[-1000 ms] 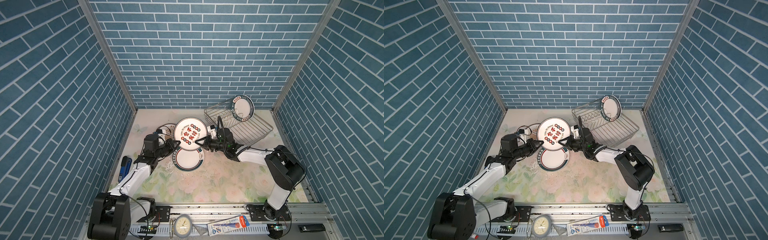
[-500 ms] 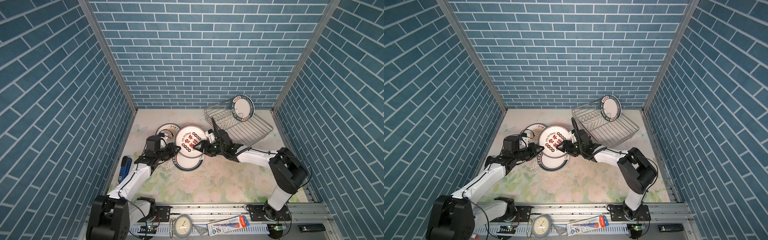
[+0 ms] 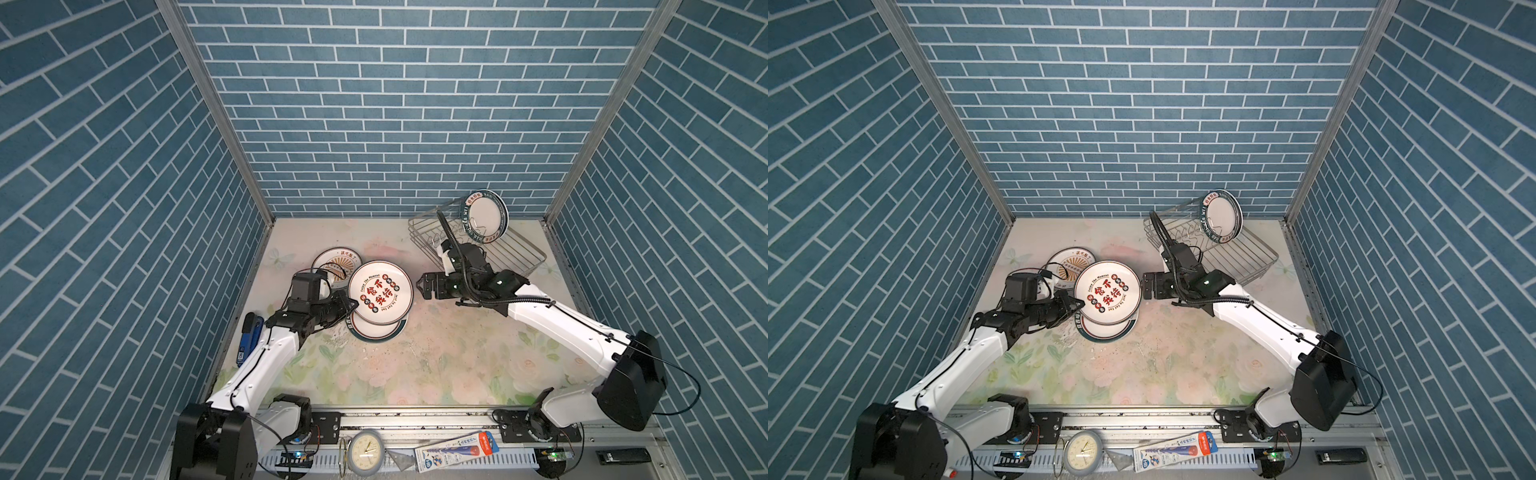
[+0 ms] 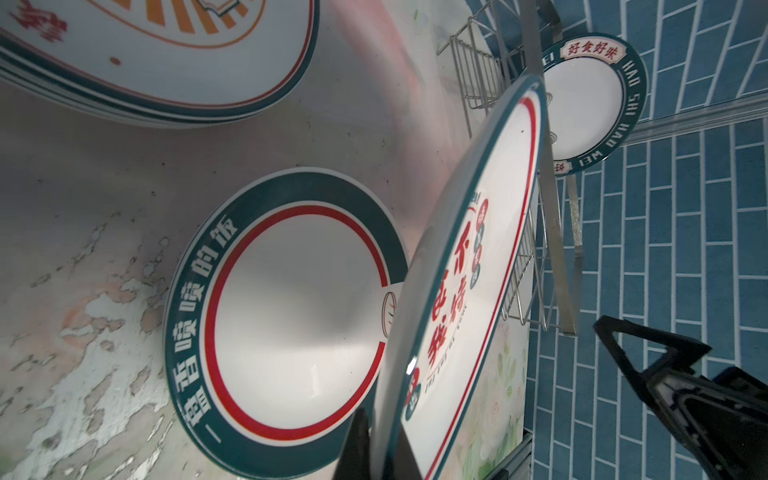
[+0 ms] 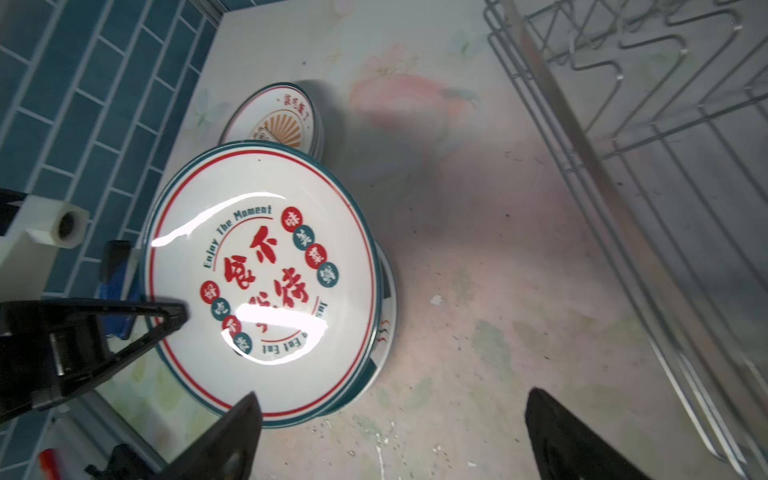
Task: Unload the plates from the dish rack
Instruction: 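Open the right gripper and withdraw it toward the rack while the left holds the plate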
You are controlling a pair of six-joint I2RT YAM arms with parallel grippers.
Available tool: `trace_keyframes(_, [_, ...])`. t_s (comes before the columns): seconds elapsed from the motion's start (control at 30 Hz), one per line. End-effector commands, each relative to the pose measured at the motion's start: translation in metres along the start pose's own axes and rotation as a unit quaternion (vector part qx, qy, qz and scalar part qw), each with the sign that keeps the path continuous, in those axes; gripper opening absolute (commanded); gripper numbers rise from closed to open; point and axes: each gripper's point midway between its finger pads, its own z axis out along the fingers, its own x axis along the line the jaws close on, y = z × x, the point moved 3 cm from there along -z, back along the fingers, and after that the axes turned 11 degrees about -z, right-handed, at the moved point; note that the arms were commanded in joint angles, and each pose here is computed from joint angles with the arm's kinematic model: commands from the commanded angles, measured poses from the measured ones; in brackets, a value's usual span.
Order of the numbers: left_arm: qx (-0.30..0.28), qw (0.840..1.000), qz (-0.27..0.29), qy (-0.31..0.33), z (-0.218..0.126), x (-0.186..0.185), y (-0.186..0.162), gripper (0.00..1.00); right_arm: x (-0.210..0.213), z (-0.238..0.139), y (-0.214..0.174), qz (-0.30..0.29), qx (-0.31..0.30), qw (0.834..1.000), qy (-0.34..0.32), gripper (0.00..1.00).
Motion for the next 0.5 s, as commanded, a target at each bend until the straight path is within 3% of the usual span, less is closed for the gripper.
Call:
trace_keyframes(0.0, [0.015, 1.0, 0.013, -0.003, 0.004, -0.004, 0.0, 0.0, -0.043, -0.027, -0.006, -0.059, 0.043, 0.992, -0.102, 0.99])
trace_keyframes(0.23, [0.034, 0.999, -0.002, 0.017, 0.019, 0.012, -0.002, 0.0, -0.077, -0.034, -0.006, -0.067, 0.079, 0.988, -0.118, 0.99])
trace_keyframes(0.4, [0.036, 0.998, -0.003, 0.045, 0.022, 0.023, -0.002, 0.0, -0.087, -0.019, -0.009, -0.054, 0.097, 0.989, -0.094, 0.91])
trace_keyframes(0.47, [0.039, 0.998, -0.005, 0.052, 0.025, 0.028, -0.002, 0.0, -0.091, -0.01, -0.01, -0.046, 0.107, 0.989, -0.091, 0.83])
